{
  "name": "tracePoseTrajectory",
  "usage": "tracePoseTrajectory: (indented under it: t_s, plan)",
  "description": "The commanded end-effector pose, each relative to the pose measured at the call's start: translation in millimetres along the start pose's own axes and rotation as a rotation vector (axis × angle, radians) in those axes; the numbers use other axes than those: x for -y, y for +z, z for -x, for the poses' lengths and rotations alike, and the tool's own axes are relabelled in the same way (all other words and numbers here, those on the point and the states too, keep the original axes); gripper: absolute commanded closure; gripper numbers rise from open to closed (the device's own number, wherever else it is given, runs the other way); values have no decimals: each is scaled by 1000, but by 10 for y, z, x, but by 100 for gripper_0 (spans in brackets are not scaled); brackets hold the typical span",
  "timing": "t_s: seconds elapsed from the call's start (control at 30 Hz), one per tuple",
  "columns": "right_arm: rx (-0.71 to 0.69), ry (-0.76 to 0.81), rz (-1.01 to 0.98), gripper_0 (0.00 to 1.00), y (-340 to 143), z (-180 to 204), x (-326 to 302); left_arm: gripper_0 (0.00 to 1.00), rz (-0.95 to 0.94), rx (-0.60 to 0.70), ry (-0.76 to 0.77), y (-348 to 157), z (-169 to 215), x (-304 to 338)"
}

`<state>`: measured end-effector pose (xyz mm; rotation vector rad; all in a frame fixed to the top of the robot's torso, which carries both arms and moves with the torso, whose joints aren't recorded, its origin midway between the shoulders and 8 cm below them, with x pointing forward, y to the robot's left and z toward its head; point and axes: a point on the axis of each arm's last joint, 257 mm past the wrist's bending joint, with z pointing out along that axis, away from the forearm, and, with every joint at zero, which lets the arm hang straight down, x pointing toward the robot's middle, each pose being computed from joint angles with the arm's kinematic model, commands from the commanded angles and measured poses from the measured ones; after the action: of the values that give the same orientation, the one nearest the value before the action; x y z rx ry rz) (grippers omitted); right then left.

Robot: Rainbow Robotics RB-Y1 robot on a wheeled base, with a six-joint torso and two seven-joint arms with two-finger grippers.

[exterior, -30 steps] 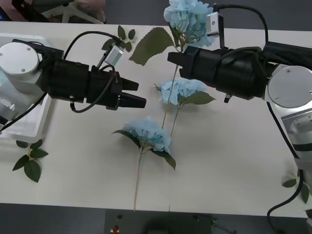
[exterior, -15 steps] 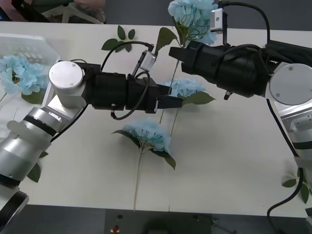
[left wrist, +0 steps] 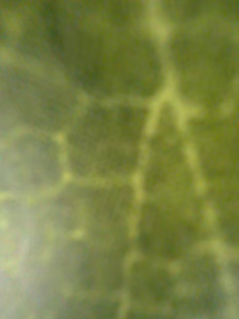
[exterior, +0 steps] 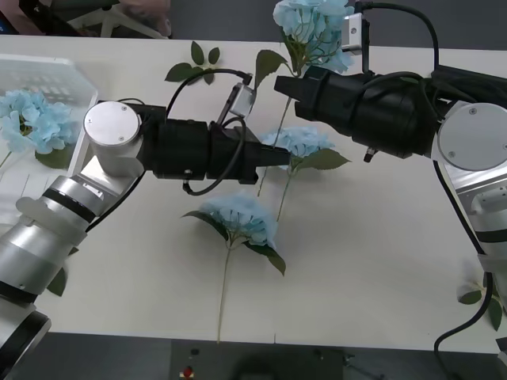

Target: Put the red flowers into the right box and the blue flowers into the left box

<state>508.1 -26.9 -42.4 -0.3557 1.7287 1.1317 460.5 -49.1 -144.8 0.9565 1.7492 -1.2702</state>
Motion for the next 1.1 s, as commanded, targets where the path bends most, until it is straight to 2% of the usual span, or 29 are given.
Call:
tracePoseTrajectory:
  t_s: [0.03,0.07,0.1,0.13,0.17,0.23,0.3,0.47,0.6,0.87,0.97,1.07,1.1]
  plan:
    - [25,-52,37,100,30,146,-189,100,1,-4,42,-61,11,18]
    - [25,-52,36,100,27,146,-185,100,4,-4,41,-68,9,6]
    - [24,-53,35,94,24,147,-181,100,5,-2,43,-78,18,3]
    - [23,-52,32,80,20,139,-165,100,5,0,43,-78,23,3]
    - [22,-55,31,54,17,146,-161,100,6,3,39,-84,28,-2]
    - [17,-59,27,31,8,140,-147,100,12,6,40,-111,40,-22]
    - [16,-60,24,21,3,139,-135,100,24,10,37,-157,53,-66]
    - [14,-63,24,15,-8,142,-129,100,68,10,25,-441,95,-228]
    - [-4,-65,27,15,-17,101,-131,100,131,-56,37,-1051,163,-423]
    - [-135,-52,7,15,-180,-137,-12,100,390,-365,49,-2924,49,-710]
    - [-250,28,-37,15,-348,-344,118,100,549,-523,47,-3719,-53,-785]
    - [-335,87,-103,15,-474,-519,265,100,662,-655,37,-4283,-166,-808]
    - [-375,101,-137,15,-504,-608,325,100,720,-742,33,-4578,-264,-821]
